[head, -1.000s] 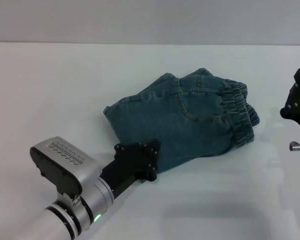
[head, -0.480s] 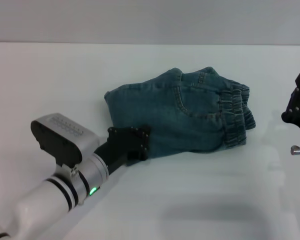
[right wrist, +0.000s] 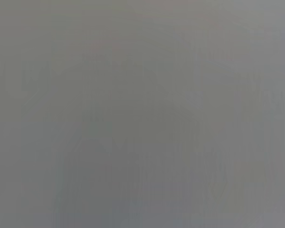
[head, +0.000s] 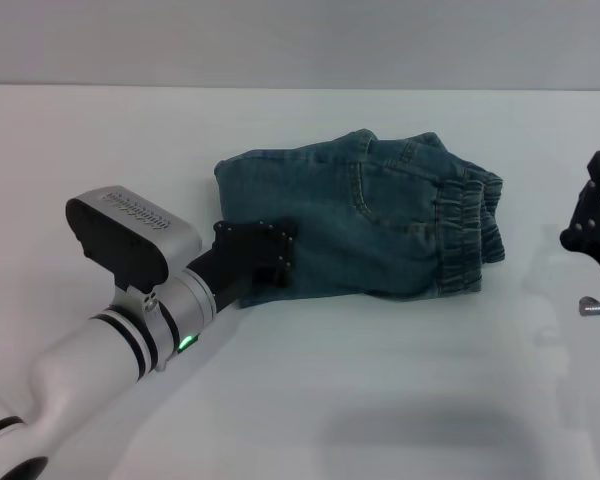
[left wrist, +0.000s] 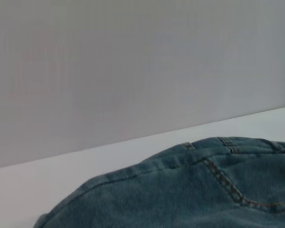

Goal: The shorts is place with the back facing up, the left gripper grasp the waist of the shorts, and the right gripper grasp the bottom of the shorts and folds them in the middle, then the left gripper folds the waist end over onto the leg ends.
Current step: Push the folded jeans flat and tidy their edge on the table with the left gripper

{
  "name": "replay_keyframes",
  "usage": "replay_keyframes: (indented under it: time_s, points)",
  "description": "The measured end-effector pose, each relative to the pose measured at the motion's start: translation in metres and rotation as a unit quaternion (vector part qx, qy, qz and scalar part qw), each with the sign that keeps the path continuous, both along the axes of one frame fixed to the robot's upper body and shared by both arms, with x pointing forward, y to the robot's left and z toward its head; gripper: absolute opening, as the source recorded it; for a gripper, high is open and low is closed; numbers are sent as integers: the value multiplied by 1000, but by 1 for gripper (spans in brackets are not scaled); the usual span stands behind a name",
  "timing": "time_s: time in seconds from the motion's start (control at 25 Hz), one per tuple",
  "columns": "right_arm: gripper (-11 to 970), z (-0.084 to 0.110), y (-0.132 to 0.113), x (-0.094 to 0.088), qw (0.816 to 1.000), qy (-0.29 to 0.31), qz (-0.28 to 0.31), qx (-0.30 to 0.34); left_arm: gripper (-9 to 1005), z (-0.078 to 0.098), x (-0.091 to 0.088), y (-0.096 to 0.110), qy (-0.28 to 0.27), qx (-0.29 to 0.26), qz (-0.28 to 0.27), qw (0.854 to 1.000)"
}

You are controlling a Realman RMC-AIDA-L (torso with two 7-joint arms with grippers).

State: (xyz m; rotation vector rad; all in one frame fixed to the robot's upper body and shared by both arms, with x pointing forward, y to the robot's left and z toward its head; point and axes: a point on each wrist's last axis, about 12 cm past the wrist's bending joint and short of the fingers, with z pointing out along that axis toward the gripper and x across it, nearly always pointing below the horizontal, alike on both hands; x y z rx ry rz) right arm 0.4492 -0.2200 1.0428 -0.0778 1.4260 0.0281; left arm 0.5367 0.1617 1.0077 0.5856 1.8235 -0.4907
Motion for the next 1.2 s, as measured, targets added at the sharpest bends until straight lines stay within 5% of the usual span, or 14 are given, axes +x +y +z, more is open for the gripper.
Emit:
replay_keyframes:
  time_s: [0.44, 0.88, 1.2]
  points:
    - [-2, -1, 0, -6, 1000, -2, -5, 5, -2, 9, 18, -2, -11, 8, -6, 1000]
    - [-2, -1, 4, -5, 1000, -5, 2, 7, -1, 10, -34, -10, -31, -18, 13, 999]
    - [-2, 0, 4, -3, 1000, -7, 4, 6, -1, 4, -29, -14, 6, 1, 10, 1000]
